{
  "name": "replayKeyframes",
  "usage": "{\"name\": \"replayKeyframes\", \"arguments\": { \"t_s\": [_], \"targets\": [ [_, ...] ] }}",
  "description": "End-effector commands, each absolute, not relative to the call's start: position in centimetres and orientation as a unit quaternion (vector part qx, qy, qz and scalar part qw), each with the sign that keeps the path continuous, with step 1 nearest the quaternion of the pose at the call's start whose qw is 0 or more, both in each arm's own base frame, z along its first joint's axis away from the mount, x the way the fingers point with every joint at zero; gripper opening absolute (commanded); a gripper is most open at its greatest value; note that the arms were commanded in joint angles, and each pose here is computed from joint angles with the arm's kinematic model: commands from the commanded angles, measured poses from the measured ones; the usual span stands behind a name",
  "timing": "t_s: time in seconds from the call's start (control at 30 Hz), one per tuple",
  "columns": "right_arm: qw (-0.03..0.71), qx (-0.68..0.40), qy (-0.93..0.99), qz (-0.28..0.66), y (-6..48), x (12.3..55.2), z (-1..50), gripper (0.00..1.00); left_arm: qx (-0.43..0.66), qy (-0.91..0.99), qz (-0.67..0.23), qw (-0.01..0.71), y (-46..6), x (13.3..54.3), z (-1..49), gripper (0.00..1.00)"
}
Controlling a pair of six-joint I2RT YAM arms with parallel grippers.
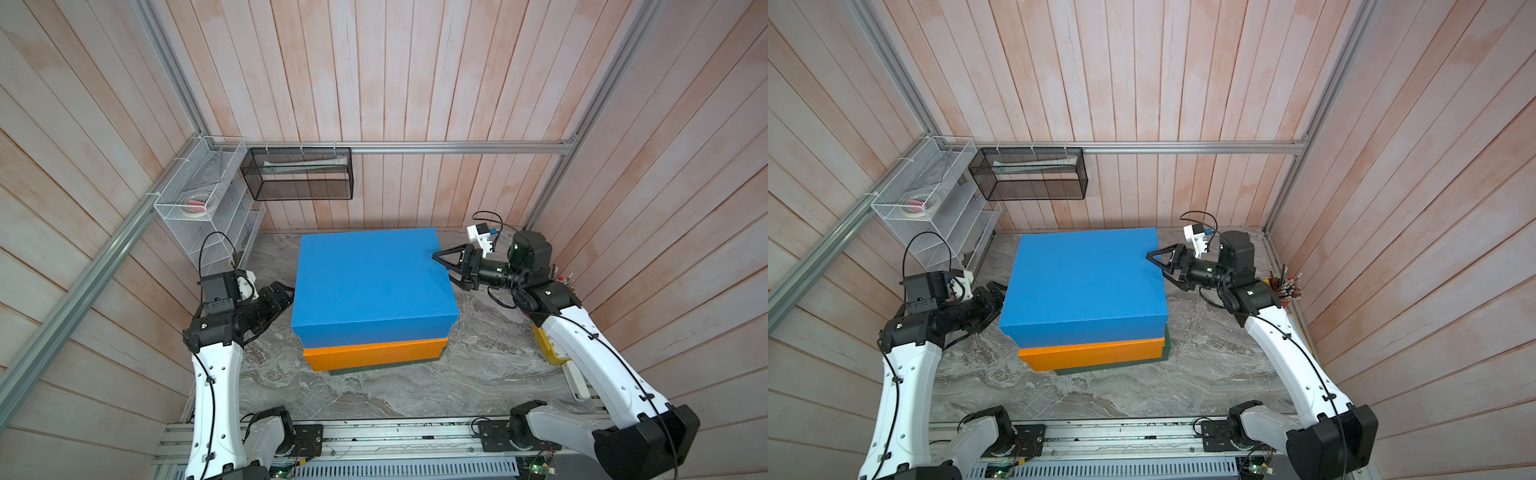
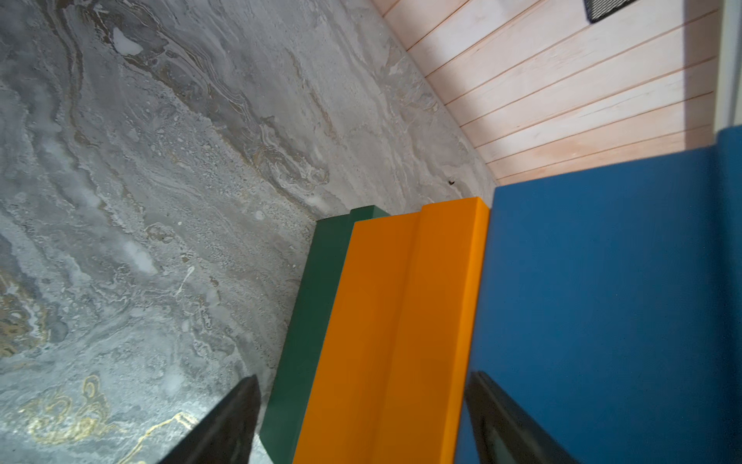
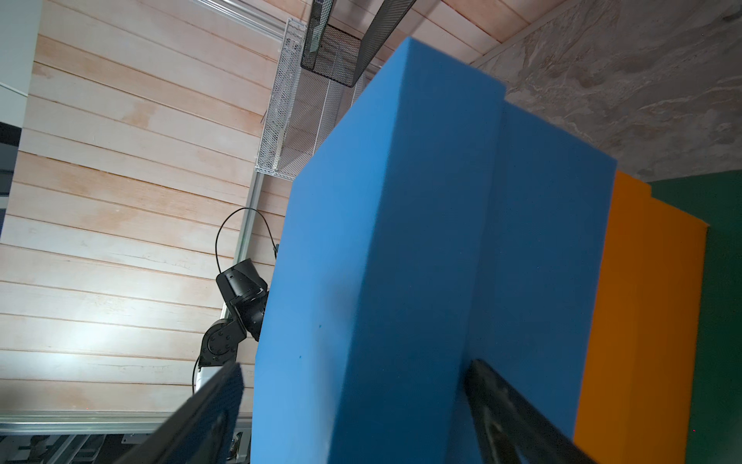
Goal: Stack the shoeboxes
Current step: Place the shoebox at the shoebox, then adjust the shoeboxes in the shoebox.
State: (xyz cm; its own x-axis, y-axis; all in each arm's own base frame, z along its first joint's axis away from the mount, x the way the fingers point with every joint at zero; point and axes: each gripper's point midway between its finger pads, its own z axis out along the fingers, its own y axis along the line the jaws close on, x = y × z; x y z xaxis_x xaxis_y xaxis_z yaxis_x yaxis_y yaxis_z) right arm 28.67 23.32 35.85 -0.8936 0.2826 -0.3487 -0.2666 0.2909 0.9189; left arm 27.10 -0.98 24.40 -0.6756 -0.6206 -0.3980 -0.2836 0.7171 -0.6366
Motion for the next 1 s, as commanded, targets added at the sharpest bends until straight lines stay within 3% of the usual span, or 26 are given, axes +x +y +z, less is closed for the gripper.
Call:
{"name": "replayKeyframes", "arguments": {
  "t_s": [0.0,0.23,0.37,0.6,0.77,0.97],
  "targets": [
    [0.25,-0.015,0.761,0.598,23.2,28.7,37.4,0.9,-0.25,0.876,-0.267,0.315,-0.9,26.8,23.9,0.77],
    [0.288,-0.006,0.753,0.592,21.0,29.7,39.1,0.9,-0.251,0.882,-0.289,0.275,-2.0,25.8,20.7,0.48],
    [0.294,0.02,0.764,0.574,19.2,30.5,38.0,0.84,-0.249,0.885,-0.299,0.258,-2.7,25.0,19.5,0.38],
    [0.252,0.101,0.784,0.558,16.1,30.4,30.7,0.51,-0.241,0.89,-0.31,0.231,-4.2,23.2,17.8,0.25],
    [0.191,0.137,0.791,0.564,16.6,28.9,25.3,0.08,-0.232,0.894,-0.314,0.22,-5.1,22.3,17.8,0.22],
    [0.145,0.123,0.801,0.567,19.5,27.7,22.8,0.01,-0.225,0.899,-0.312,0.208,-5.6,21.3,17.5,0.19]
  ]
}}
